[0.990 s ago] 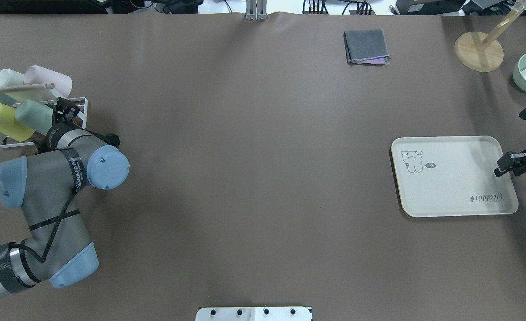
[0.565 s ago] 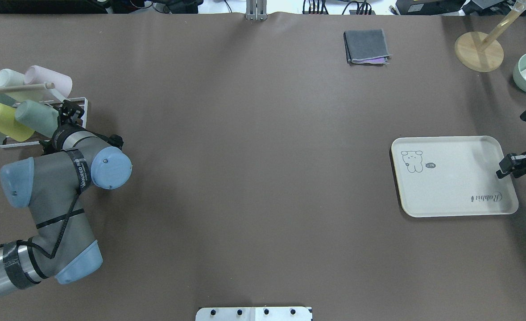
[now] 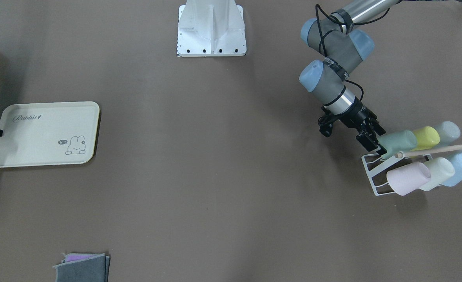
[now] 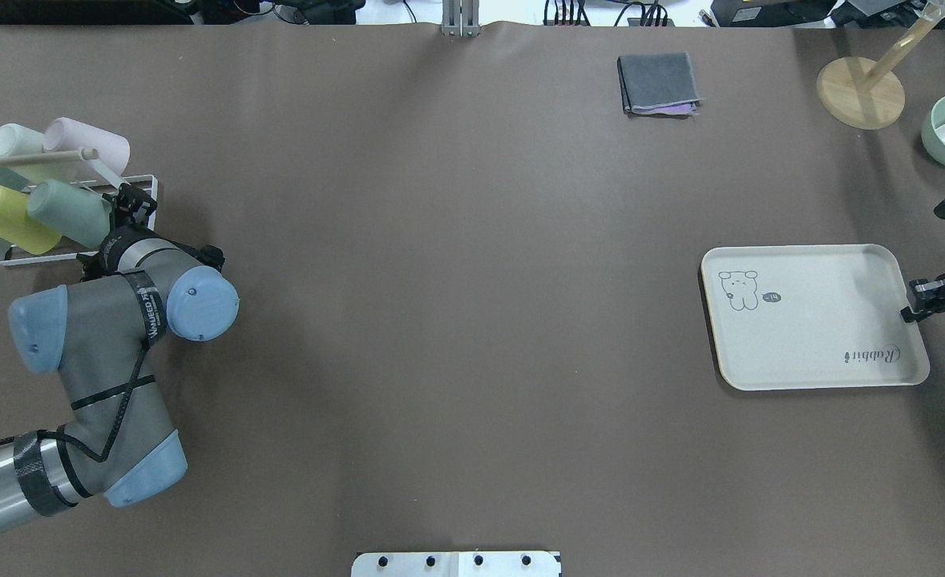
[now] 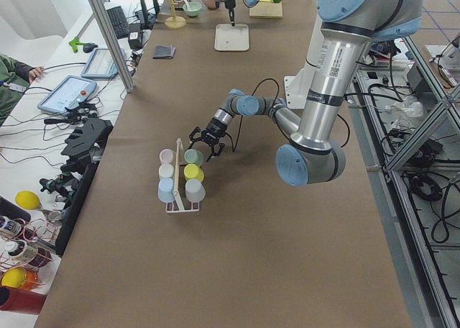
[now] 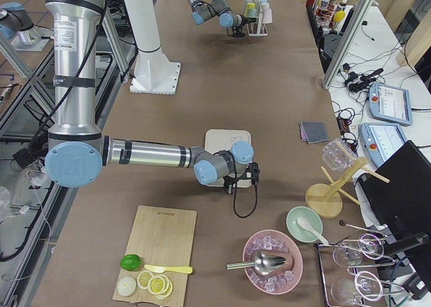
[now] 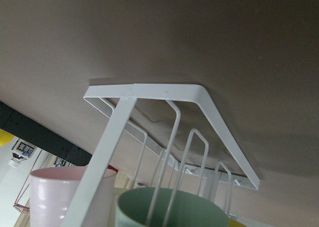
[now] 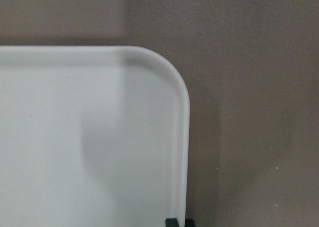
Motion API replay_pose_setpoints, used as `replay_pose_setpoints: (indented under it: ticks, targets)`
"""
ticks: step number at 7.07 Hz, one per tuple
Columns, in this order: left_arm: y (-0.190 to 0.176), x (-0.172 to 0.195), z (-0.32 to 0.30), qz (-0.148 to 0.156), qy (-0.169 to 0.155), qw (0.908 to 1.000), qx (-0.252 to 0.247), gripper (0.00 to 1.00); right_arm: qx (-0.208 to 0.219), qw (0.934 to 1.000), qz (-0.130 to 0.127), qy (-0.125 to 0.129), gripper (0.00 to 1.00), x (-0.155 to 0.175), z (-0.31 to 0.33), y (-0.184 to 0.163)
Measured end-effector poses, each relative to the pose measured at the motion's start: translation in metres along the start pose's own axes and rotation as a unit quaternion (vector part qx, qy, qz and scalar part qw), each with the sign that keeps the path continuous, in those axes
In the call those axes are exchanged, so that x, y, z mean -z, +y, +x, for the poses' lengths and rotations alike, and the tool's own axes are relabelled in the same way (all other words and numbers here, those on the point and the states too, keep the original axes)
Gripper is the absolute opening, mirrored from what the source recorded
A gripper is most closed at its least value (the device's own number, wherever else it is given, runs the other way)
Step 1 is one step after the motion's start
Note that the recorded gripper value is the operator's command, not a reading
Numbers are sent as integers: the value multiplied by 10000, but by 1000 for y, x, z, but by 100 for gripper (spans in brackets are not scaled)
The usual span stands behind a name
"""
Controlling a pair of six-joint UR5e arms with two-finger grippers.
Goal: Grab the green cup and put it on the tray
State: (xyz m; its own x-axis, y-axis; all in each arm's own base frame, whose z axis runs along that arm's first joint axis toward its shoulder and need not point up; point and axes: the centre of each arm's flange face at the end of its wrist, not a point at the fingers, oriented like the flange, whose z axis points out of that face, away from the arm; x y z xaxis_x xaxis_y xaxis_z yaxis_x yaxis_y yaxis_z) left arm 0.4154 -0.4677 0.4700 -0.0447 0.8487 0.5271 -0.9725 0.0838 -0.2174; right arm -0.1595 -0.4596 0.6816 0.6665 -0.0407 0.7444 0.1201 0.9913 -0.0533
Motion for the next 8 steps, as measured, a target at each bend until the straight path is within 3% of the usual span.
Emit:
replay_pose_setpoints:
  ticks: [2,4,6,8]
  targets:
    - [-3,-7,0,66,-48,9999,-97,97,68,10000,38,-52,0,4,-5,-1]
    - [-2,-10,-1,109,-82,9998,-147,97,266,9990,90,-343,0,23,-37,-10]
    - [1,-13,-2,112,-89,9998,-150,97,410,9960,116,-786,0,54,-105,-48]
    - [4,-18,-1,88,-77,9998,-138,91,298,9935,12,-1095,0,67,-222,-85]
